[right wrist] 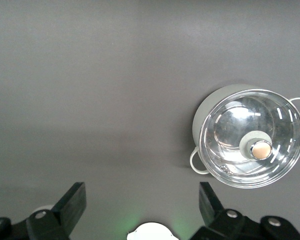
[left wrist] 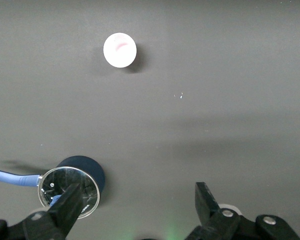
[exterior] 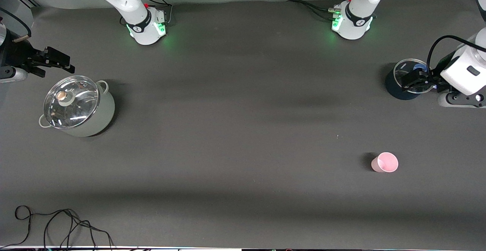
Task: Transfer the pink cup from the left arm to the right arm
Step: 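Move the left gripper from the saucepan toward the pink cup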
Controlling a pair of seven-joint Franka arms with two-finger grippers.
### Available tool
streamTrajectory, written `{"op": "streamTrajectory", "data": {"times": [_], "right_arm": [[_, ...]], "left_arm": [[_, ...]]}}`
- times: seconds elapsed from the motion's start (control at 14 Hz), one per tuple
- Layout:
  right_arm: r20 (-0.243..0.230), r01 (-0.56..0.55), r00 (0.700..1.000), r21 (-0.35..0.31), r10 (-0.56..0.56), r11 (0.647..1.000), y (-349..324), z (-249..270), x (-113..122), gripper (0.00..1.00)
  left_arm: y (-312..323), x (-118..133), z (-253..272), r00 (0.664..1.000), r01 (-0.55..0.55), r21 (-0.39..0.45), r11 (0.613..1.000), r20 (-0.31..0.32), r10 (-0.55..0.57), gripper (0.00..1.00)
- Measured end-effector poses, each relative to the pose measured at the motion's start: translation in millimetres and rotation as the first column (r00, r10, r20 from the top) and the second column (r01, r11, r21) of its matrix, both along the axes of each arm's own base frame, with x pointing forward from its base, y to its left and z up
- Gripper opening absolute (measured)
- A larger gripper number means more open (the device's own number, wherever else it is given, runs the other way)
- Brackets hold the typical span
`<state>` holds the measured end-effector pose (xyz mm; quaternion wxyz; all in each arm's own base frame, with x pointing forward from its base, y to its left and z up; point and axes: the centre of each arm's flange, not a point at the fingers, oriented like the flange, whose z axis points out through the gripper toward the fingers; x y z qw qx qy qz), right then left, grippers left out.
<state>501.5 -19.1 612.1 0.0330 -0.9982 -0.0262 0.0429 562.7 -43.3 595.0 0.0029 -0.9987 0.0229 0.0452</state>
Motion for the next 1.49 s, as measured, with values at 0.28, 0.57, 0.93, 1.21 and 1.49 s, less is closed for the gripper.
{"op": "streamTrajectory", "data": {"times": [0.28,0.57,0.93,1.21,1.49], "right_arm": [[0.000,0.003,1.000,0.000,-0.003,1.000,-1.7,0.0,-0.1,1.00],[0.000,0.003,1.000,0.000,-0.003,1.000,-1.7,0.0,-0.1,1.00],[0.000,0.003,1.000,0.000,-0.003,1.000,-1.7,0.0,-0.1,1.00],[-0.001,0.004,1.000,0.000,-0.004,1.000,-1.7,-0.4,0.1,1.00],[-0.073,0.007,0.997,0.010,-0.006,1.000,-4.0,-16.2,13.5,1.00]], "left_arm": [[0.0,0.0,0.0,1.000,0.000,0.000,1.000,0.000,0.000,1.00],[0.4,0.1,0.7,1.000,0.000,0.000,1.000,0.002,0.000,1.00],[12.9,7.8,3.0,0.985,0.173,-0.014,0.985,0.014,-0.173,1.00],[34.6,28.4,-4.5,0.917,0.395,-0.015,0.918,0.072,-0.393,1.00],[75.0,48.4,-25.5,0.836,0.542,-0.076,0.837,0.152,-0.528,1.00]]}}
